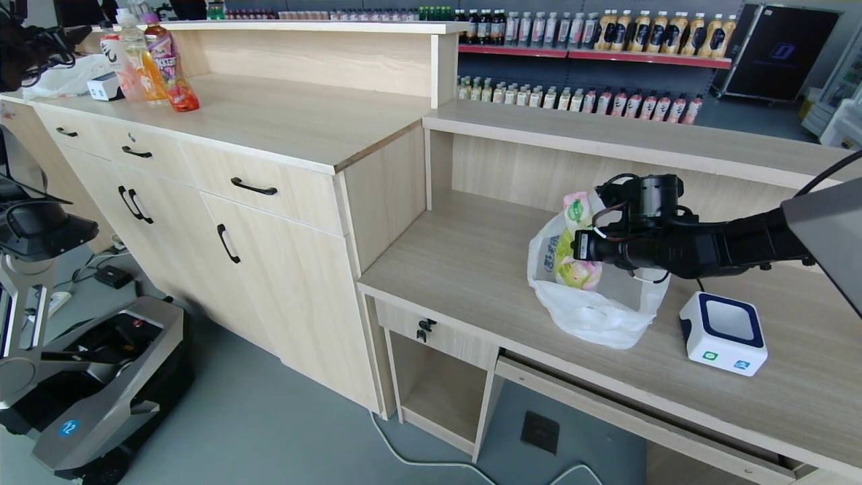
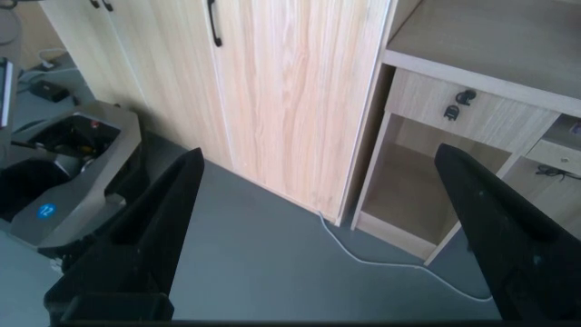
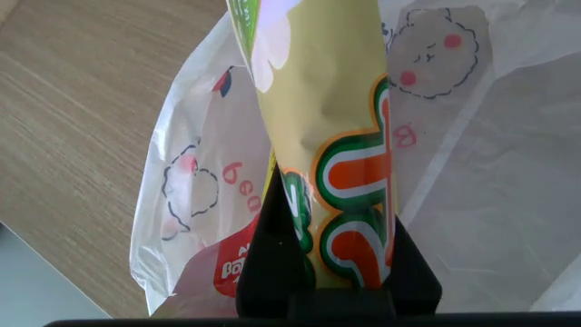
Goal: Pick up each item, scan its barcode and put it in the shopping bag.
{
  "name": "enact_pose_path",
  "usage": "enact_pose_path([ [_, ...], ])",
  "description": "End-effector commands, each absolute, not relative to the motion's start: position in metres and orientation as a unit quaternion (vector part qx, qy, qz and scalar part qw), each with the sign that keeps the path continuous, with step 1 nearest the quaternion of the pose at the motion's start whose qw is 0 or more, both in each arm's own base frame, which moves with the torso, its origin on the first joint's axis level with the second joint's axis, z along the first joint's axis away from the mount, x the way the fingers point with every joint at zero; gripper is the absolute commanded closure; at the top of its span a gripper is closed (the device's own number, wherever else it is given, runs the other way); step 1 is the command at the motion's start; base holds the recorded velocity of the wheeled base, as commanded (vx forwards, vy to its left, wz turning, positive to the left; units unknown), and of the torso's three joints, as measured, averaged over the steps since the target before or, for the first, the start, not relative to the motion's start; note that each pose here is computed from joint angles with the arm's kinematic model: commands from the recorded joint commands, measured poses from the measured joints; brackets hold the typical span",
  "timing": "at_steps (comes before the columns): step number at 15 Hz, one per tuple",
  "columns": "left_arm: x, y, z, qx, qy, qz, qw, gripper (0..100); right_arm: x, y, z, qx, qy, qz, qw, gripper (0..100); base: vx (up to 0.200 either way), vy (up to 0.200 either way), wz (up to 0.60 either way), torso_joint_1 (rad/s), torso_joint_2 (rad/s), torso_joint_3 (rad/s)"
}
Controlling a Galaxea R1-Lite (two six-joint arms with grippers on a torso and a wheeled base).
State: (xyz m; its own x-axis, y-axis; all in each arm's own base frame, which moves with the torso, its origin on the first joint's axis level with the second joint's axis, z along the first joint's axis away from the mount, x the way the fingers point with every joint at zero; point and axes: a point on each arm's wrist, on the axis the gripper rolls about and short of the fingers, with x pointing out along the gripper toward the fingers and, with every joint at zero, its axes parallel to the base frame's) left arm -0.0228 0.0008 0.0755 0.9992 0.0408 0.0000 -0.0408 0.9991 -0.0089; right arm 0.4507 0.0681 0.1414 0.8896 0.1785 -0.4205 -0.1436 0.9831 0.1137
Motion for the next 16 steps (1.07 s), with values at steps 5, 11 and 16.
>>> enact_pose_path([
  [5, -0.023, 0.001, 0.075, -0.005, 0.000, 0.021, 1.000, 0, 0.456, 0.068, 0.127, 0.040, 0.232, 0.087, 0.968, 100, 0.000, 0.000, 0.00, 0.000, 0.00, 0.000],
  [11, -0.023, 0.001, 0.075, -0.005, 0.000, 0.021, 1.000, 0, 0.455, 0.066, 0.127, 0.040, 0.232, 0.088, 0.968, 0, 0.000, 0.000, 0.00, 0.000, 0.00, 0.000],
  [16, -0.023, 0.001, 0.075, -0.005, 0.000, 0.020, 1.000, 0, 0.418, 0.063, 0.212, 0.012, 0.142, 0.125, 0.982, 0, 0.000, 0.000, 0.00, 0.000, 0.00, 0.000],
])
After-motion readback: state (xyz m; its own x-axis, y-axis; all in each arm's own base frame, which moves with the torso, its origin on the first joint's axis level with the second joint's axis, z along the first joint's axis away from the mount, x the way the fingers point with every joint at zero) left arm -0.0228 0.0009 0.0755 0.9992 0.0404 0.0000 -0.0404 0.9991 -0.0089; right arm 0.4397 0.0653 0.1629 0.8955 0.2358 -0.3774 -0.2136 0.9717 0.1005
